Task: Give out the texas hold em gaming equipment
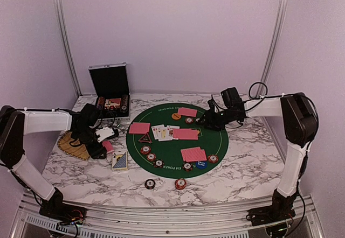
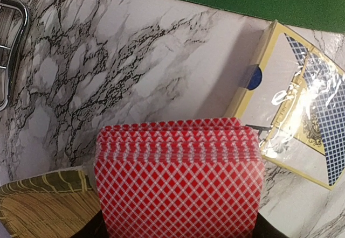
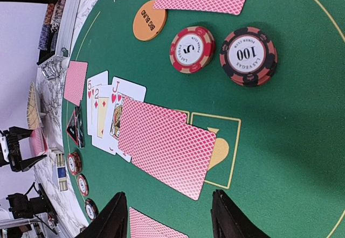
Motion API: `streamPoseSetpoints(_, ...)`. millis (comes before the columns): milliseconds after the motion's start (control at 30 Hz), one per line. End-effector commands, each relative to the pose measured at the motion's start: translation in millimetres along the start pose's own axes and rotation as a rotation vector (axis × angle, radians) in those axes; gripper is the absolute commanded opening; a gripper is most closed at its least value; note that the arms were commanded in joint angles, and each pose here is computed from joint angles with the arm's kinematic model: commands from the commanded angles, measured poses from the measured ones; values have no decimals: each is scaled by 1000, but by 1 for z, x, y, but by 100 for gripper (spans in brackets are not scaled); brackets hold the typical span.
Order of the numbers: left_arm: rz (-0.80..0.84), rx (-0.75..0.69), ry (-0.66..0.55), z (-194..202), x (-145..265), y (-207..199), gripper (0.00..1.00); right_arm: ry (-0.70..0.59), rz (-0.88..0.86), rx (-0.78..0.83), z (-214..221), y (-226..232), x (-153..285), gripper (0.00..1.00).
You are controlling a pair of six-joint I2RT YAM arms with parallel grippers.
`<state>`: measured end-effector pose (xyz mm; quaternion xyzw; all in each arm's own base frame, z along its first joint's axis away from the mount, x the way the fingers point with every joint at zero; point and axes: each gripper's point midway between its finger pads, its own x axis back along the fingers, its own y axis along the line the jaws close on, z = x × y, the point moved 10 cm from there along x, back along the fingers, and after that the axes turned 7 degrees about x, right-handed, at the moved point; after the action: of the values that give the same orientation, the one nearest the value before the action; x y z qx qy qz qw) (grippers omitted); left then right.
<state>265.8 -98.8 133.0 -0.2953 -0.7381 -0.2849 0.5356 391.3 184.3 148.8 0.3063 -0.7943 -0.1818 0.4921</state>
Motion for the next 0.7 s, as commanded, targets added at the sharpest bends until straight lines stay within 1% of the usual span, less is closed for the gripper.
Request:
streamPoseSetpoints(0, -6, 39, -28, -7, -4, 3, 0, -39, -9, 30, -4, 12, 13, 51)
streamPoseSetpoints(133, 5, 45, -34, -11, -8, 1, 0, -44, -12, 31, -4, 14, 15, 51)
streamPoseSetpoints(367, 45, 30, -47, -21, -16, -15, 0, -50, -8, 35, -3, 15, 18, 51)
streamPoseSetpoints(667, 114, 45, -98, -29, -11, -22, 0, -46, -5, 31, 1, 13, 18, 51)
